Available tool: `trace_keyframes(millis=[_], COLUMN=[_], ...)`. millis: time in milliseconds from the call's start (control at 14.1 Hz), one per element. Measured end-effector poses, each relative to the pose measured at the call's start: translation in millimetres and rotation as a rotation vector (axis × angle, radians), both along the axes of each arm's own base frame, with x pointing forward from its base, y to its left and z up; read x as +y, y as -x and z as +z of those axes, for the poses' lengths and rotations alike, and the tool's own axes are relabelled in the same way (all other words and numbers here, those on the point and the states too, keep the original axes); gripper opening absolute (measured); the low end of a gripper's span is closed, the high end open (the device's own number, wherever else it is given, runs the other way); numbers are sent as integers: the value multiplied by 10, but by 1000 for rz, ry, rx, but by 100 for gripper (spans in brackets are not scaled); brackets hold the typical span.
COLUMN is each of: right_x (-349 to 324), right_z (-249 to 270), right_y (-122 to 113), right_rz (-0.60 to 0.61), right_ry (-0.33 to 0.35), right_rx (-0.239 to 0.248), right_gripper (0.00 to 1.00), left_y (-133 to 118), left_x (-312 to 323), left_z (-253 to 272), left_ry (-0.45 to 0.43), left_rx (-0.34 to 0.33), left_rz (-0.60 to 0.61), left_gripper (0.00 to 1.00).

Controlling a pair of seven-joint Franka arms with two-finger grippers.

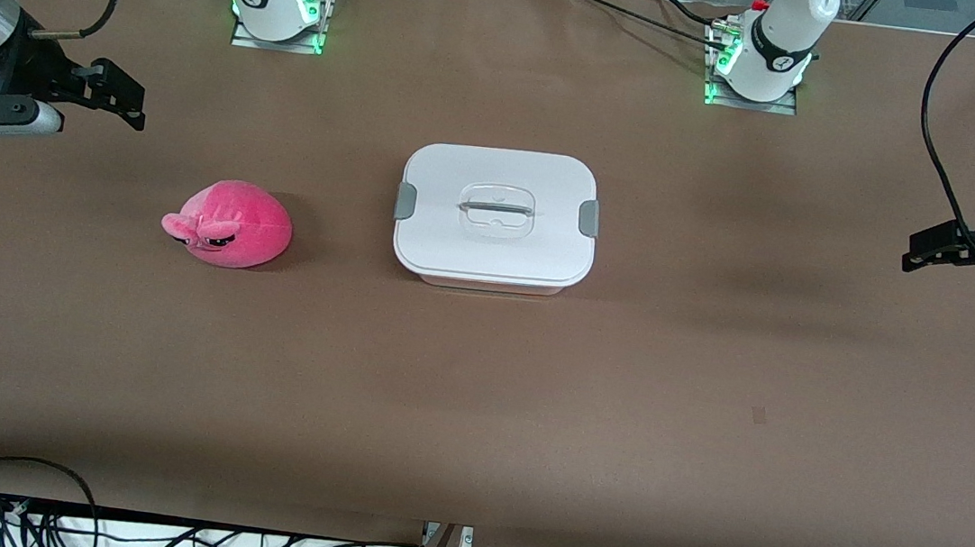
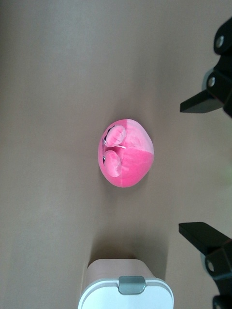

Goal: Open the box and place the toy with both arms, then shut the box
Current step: 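Move the left gripper toward the white box lid handle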

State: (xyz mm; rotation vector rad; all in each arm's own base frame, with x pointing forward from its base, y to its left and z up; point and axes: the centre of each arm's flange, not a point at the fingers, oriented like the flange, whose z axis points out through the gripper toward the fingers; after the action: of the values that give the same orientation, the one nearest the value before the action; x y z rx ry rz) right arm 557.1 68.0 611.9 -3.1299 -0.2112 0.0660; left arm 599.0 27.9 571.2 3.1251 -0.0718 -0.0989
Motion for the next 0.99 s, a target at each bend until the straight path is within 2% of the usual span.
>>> trace_keyframes(millis=[637, 991], right_x=[-14, -5], right_z=[11, 14], right_y=[-17, -18], right_rz=[-3, -1], right_ry=[-2, -2], right_rx=[-13, -16], right_gripper=[100, 100], left_y=[-21, -75], left_x=[-97, -459], left_z=[24, 39], left_ry=[0, 13], left_rx=[-7, -15], left_rz=[-16, -75], left_gripper=[100, 100])
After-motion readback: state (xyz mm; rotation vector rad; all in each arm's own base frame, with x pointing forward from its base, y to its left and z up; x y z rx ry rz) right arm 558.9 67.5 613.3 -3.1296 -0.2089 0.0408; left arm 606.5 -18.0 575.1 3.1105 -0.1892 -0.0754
